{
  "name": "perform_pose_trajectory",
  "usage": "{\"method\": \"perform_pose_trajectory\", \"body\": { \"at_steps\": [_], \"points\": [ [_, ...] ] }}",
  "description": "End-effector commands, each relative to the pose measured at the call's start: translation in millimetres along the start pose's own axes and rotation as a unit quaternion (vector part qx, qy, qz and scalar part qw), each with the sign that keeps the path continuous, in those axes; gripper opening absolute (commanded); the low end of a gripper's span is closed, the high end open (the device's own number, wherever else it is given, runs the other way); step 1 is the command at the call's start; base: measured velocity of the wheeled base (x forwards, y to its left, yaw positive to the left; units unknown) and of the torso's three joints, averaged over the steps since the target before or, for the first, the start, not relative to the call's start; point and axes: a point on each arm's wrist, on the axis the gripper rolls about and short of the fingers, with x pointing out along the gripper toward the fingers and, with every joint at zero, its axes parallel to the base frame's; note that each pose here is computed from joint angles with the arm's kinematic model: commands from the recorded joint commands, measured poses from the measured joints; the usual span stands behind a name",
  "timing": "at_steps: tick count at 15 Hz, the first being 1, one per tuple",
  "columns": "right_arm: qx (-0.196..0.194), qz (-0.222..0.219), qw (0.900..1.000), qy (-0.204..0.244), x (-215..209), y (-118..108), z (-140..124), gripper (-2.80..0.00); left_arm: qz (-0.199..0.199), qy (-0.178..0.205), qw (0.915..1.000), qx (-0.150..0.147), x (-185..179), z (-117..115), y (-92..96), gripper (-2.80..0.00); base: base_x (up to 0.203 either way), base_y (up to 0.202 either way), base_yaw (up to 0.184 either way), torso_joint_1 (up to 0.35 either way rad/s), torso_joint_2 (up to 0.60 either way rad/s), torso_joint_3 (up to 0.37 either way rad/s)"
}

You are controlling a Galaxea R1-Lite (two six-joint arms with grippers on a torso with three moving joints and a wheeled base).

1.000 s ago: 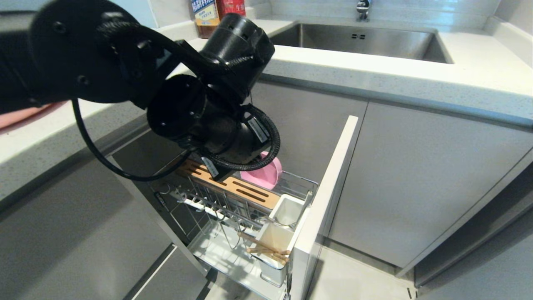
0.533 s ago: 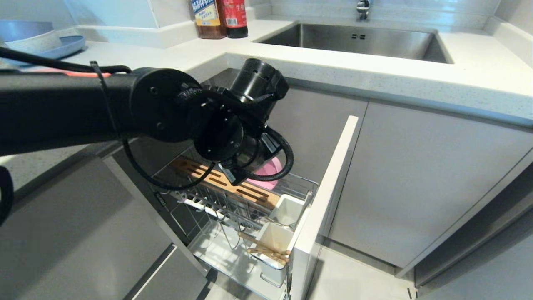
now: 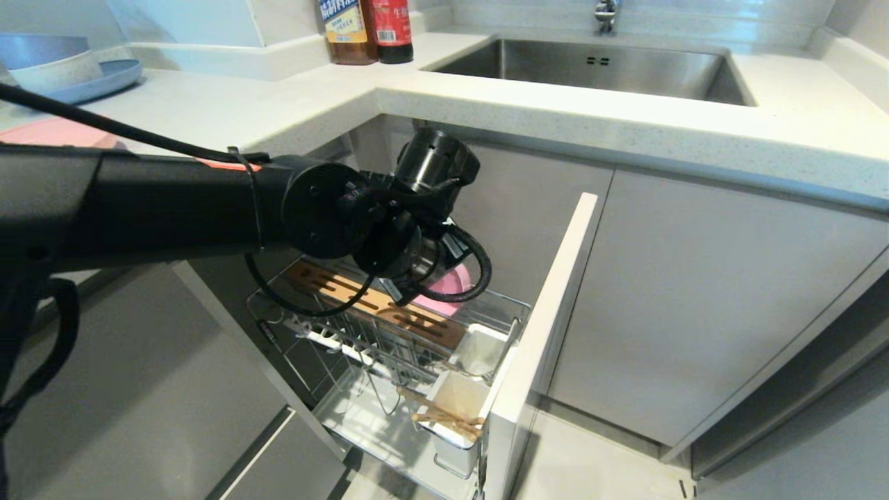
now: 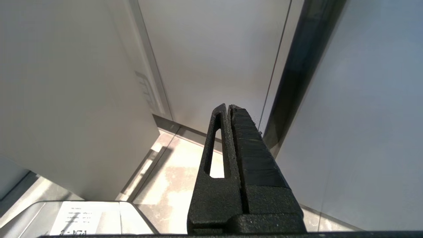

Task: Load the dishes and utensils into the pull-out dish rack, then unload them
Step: Take the bowl out of the cupboard

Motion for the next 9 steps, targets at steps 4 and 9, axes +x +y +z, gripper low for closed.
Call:
{"method": "perform_pose_trajectory", "body": {
  "at_steps": [4, 9],
  "points": [
    [0.0, 0.0, 1.0, 0.001, 0, 0, 0, -2.8, -0.029, -0.009, 0.9995, 0.007, 31, 5, -3.2, 0.0, 0.0, 0.0, 0.0, 0.0, 0.0, 0.0],
    [0.0, 0.0, 1.0, 0.001, 0, 0, 0, -2.8, -0.028, 0.0, 0.9996, 0.009, 58, 3, -2.5, 0.0, 0.0, 0.0, 0.0, 0.0, 0.0, 0.0]
  ]
}}
